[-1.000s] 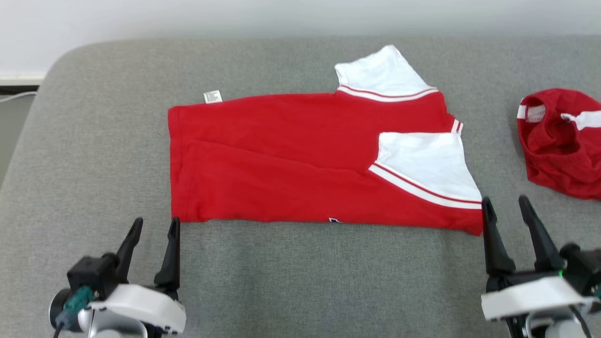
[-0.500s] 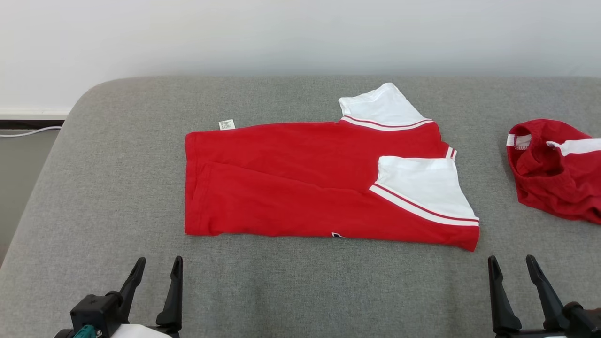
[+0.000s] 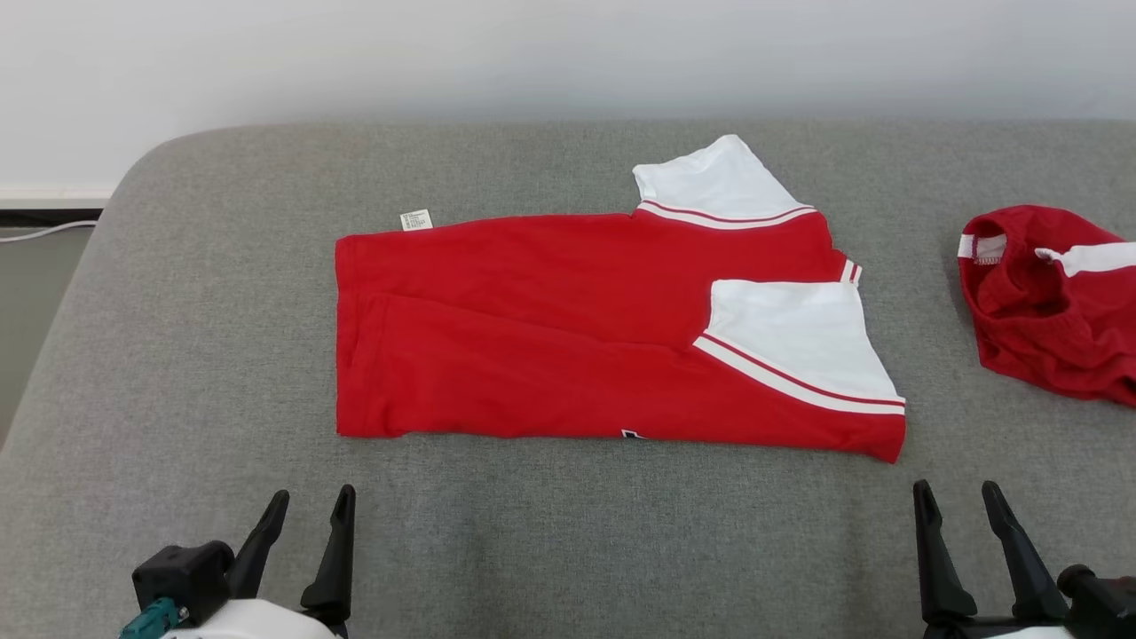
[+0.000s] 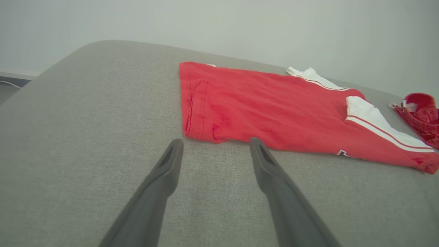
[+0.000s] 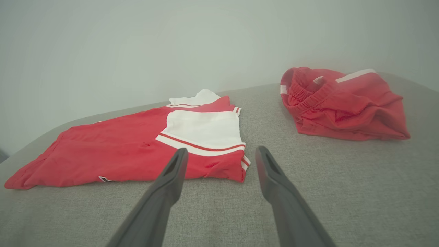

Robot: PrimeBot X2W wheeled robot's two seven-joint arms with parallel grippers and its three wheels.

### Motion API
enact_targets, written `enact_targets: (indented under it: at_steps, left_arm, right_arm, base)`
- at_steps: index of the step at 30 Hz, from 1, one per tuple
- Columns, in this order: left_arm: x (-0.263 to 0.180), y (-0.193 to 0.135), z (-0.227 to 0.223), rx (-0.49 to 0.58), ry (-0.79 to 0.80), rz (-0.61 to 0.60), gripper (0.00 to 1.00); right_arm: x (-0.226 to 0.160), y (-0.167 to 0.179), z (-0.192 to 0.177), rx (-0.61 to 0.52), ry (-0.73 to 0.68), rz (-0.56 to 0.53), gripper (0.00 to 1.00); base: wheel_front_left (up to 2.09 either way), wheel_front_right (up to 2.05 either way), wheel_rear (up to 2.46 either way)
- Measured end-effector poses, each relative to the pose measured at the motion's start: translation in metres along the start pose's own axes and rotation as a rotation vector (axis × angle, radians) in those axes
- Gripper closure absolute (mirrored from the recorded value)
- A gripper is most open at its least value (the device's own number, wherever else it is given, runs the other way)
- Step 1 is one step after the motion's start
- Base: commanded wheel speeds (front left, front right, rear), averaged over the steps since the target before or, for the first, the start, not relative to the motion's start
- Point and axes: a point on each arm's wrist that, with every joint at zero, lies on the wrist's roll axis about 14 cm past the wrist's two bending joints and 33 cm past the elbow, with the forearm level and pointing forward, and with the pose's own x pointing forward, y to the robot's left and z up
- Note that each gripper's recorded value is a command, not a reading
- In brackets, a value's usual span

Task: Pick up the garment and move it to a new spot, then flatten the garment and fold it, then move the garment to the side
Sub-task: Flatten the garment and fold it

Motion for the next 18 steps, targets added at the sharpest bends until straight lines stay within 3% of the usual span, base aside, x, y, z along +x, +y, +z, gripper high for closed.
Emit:
enact_targets:
  at_steps: [6,18]
  left_arm:
    - [0.024,-0.002,-0.017,-0.132,0.068,-0.026,0.0]
    - [0.078,0.009,-0.044,-0.213,0.171,-0.036,0.0]
  right_arm:
    - [0.015,-0.007,-0.01,0.112,0.018,-0.036,0.0]
    - [0.049,-0.014,-0.043,0.198,0.106,-0.067,0.0]
  base:
    - [0.0,0.0,0.0]
    - [0.0,0.0,0.0]
